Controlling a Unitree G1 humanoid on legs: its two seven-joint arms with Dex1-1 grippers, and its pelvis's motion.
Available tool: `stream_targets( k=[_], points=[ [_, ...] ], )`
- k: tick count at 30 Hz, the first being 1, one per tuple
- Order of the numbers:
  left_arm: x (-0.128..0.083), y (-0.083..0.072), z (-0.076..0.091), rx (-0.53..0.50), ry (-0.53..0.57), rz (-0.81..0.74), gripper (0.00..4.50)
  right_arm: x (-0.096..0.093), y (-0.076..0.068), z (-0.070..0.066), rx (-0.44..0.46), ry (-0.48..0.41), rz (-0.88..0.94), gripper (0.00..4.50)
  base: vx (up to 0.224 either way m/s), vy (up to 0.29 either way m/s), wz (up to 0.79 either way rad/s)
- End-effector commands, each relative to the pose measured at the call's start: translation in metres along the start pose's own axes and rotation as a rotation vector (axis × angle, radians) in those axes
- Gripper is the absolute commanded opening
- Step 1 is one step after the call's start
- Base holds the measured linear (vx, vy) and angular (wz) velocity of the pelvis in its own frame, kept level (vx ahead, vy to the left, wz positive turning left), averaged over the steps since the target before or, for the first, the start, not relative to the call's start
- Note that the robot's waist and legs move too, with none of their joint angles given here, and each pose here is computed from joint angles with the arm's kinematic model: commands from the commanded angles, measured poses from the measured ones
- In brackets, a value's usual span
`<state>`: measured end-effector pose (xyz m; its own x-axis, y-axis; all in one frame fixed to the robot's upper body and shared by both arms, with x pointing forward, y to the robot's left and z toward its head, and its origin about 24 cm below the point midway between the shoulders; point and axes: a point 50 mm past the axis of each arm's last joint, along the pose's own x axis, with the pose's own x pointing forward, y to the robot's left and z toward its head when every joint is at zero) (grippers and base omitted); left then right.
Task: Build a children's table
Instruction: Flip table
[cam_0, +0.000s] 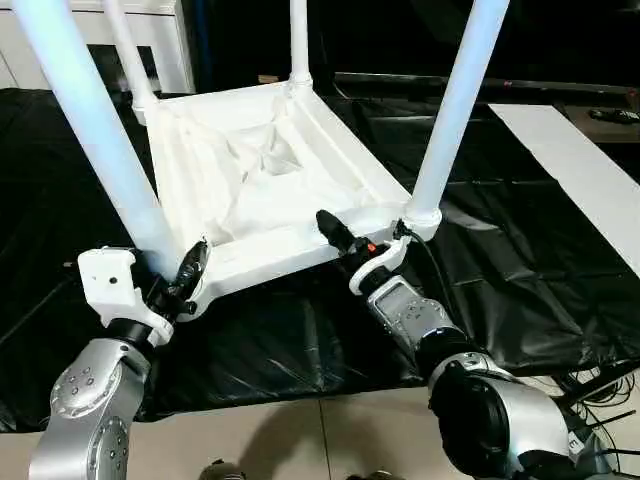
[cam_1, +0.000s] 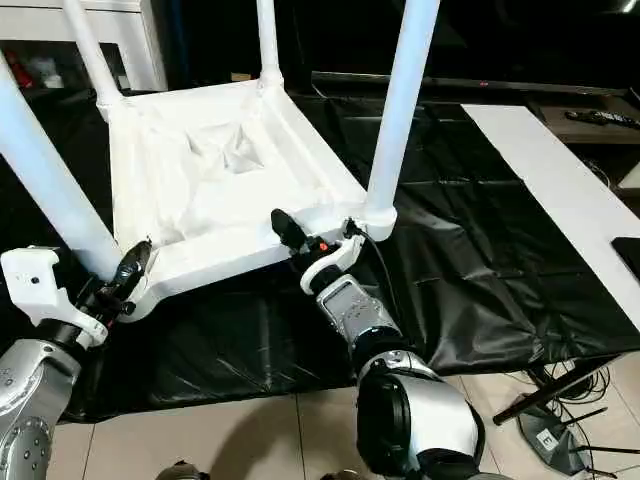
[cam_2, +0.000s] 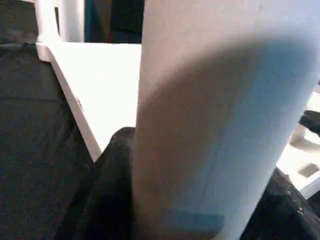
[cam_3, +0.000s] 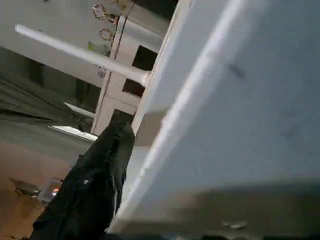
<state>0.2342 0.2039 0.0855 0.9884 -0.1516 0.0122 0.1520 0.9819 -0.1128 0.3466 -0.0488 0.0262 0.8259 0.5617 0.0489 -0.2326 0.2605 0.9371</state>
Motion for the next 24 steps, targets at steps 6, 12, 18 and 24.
stream_targets(
  k=[6,12,18,24],
  points=[
    [0.004,-0.006,0.001,-0.046,-0.023,-0.104,2.52,0.023,0.033,0.009,-0.108,-0.053,0.095,2.31,0.000,0.000,0.00],
    [-0.010,0.009,-0.003,-0.037,0.065,-0.181,3.18,0.024,0.039,0.025,-0.224,-0.101,0.085,2.22,0.000,0.000,0.00],
    [-0.028,0.037,-0.013,0.077,0.281,-0.145,3.68,0.021,0.043,0.057,-0.281,-0.238,0.036,2.15,0.000,0.000,0.00],
    [-0.031,0.026,-0.006,0.172,0.271,-0.301,3.82,0.015,0.048,0.084,-0.384,-0.342,-0.031,2.08,0.000,0.000,0.00]
  ],
)
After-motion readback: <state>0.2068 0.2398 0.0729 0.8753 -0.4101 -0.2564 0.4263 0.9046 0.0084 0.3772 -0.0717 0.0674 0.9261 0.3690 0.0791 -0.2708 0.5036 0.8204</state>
